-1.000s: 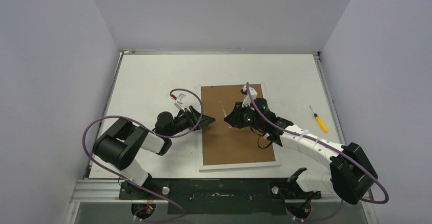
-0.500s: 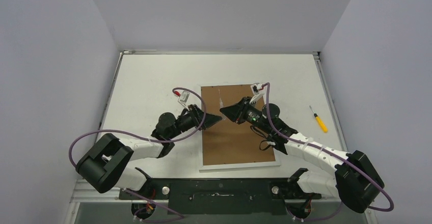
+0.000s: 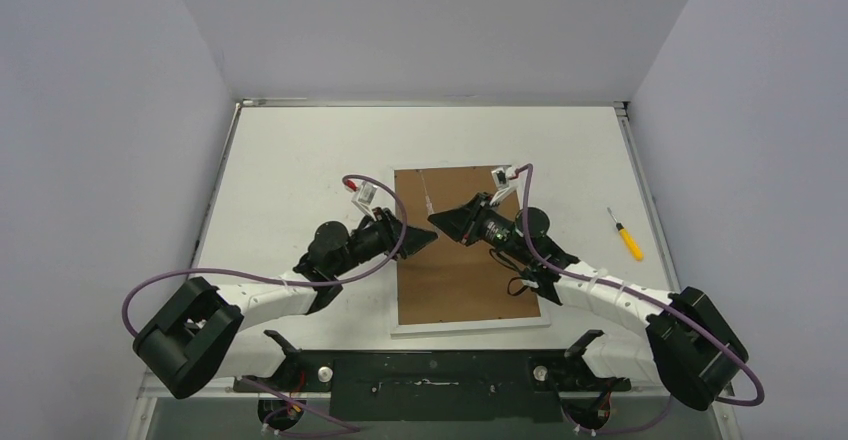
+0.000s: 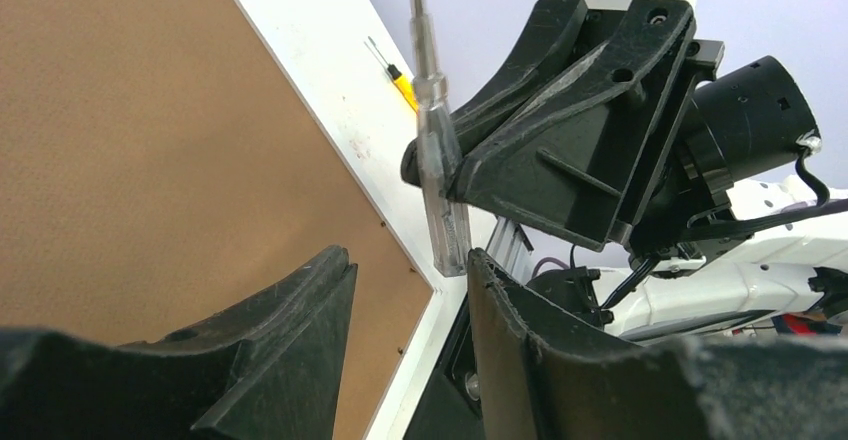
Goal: Take the photo out of the frame
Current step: Pick up the screwdriver from the center of the board.
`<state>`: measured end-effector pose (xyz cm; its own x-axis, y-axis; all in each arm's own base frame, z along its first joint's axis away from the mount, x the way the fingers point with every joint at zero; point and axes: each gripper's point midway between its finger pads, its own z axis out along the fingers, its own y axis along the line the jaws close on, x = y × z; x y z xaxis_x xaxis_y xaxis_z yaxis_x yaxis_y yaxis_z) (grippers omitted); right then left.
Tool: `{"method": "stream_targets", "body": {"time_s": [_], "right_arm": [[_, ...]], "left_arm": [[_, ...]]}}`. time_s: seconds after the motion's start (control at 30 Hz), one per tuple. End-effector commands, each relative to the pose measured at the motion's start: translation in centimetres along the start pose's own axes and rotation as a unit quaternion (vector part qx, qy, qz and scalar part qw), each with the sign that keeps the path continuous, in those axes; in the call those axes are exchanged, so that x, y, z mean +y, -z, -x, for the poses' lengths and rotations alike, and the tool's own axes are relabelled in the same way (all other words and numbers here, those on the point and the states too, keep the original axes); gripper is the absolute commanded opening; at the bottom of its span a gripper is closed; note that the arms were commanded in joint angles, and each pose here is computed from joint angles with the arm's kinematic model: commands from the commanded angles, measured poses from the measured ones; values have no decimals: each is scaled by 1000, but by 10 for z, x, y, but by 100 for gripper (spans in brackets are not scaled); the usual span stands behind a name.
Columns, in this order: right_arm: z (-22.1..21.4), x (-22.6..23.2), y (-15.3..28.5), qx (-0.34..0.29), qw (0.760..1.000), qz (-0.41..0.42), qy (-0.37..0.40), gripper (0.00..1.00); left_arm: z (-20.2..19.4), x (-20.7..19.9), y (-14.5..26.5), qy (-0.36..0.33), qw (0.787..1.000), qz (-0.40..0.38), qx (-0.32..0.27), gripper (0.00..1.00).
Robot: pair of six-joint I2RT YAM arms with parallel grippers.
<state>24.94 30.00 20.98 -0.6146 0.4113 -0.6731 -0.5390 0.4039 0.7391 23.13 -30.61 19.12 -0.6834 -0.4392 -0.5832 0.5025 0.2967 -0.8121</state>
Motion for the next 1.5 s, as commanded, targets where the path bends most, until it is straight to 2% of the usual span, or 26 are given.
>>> {"method": "stream_targets", "body": {"time_s": [0.0, 0.1, 0.17, 0.27, 0.4, 0.5, 0.6, 0.77, 1.03, 1.1, 1.17, 1.2, 1.37, 1.4, 1.47], "right_arm": [[2, 34, -1, -4, 998, 66, 5, 5], [-2, 36, -2, 8, 998, 65, 13, 5], [-2, 32, 0, 18, 998, 51, 28, 5], [-3, 22, 3, 31, 998, 18, 52, 5], [-6, 15, 6, 45, 996, -1, 79, 5], [-13, 21, 6, 71, 993, 19, 98, 5], [-23, 26, 6, 101, 988, 42, 107, 5], [-29, 36, 9, 114, 984, 73, 112, 5], [-44, 37, 6, 149, 979, 80, 118, 5], [-46, 37, 5, 153, 978, 82, 117, 5], [-46, 37, 5, 153, 978, 81, 116, 6], [-46, 37, 4, 151, 979, 79, 116, 10], [-40, 35, 7, 106, 988, 74, 86, 45], [-37, 36, 8, 88, 990, 78, 72, 55], [-31, 39, 10, 56, 993, 85, 51, 65]], "left_arm": [[7, -25, -9, -25, 999, -35, 0, 43], [9, -25, -6, -32, 999, -34, -3, 42], [17, -18, -1, -46, 999, -6, -27, 42], [33, -4, 12, -58, 995, 53, -65, 53], [46, -6, 27, -72, 990, 78, -89, 69], [52, -8, 29, -71, 989, 86, -93, 70], [61, -9, 28, -61, 989, 93, -98, 61], [69, -10, 26, -30, 991, 84, -97, 50], [64, -26, 22, -9, 997, 26, -76, 41], [61, -27, 20, -8, 998, 20, -67, 30], [60, -27, 18, -5, 998, 21, -63, 11], [61, -26, 18, -1, 998, 24, -64, 1], [74, -22, 22, 59, 992, 30, -111, 0], [78, -27, 24, 74, 989, 18, -126, 0], [84, -32, 27, 102, 984, -1, -145, 0]]}}
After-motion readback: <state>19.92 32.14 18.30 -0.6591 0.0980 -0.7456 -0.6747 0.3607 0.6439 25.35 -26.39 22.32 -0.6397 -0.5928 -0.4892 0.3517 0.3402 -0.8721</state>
